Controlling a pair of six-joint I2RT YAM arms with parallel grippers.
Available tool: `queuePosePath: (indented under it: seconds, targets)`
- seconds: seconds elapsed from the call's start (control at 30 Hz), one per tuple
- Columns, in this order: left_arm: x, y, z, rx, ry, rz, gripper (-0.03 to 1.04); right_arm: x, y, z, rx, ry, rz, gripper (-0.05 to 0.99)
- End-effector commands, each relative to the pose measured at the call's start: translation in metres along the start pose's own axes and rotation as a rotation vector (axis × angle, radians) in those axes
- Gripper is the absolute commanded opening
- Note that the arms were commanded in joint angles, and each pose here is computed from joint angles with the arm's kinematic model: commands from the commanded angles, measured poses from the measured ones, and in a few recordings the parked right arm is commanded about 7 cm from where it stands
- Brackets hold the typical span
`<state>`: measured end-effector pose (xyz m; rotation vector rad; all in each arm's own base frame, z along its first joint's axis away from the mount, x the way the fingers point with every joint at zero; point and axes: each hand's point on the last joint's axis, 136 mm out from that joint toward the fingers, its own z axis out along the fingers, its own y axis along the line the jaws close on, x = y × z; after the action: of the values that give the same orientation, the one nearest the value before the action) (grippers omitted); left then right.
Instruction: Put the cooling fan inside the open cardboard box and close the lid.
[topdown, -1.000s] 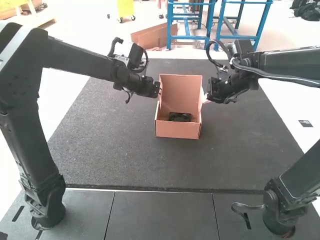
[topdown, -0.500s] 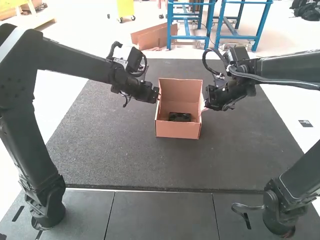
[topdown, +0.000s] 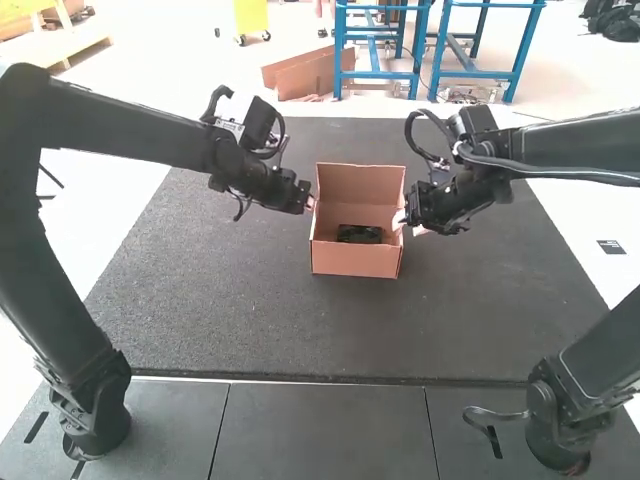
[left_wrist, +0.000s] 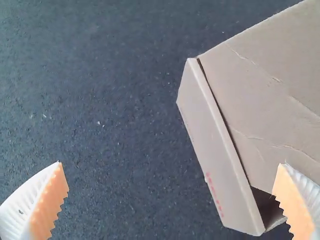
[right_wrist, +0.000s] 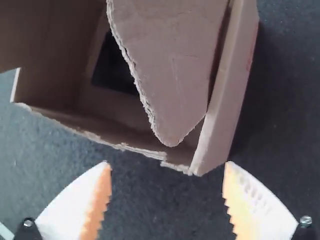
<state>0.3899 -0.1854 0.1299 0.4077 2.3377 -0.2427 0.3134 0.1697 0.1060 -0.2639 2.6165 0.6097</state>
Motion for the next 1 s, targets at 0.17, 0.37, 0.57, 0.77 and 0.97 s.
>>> queuePosePath:
  seconds: [0.17, 0.37, 0.57, 0.77, 0.97]
  targets:
    - [-0.029, 0.057, -0.018, -0.275, -0.121, 0.06, 0.97, 0.001, 0.02, -0.038, -0.056, -0.028, -0.027, 0.92]
    - [-0.079, 0.068, -0.031, -0.357, -0.245, 0.051, 0.97, -0.023, 0.003, -0.068, 0.006, -0.184, -0.055, 0.92]
    - [-0.12, 0.052, -0.029, -0.329, -0.3, 0.061, 0.97, -0.09, -0.06, -0.117, 0.246, -0.551, 0.009, 0.91]
    - [-0.14, 0.01, -0.018, -0.242, -0.302, 0.113, 0.97, -0.109, -0.101, -0.132, 0.39, -0.634, 0.034, 0.9]
    - [-0.143, -0.017, 0.003, -0.181, -0.27, 0.148, 0.97, -0.111, -0.116, -0.133, 0.426, -0.616, 0.041, 0.9]
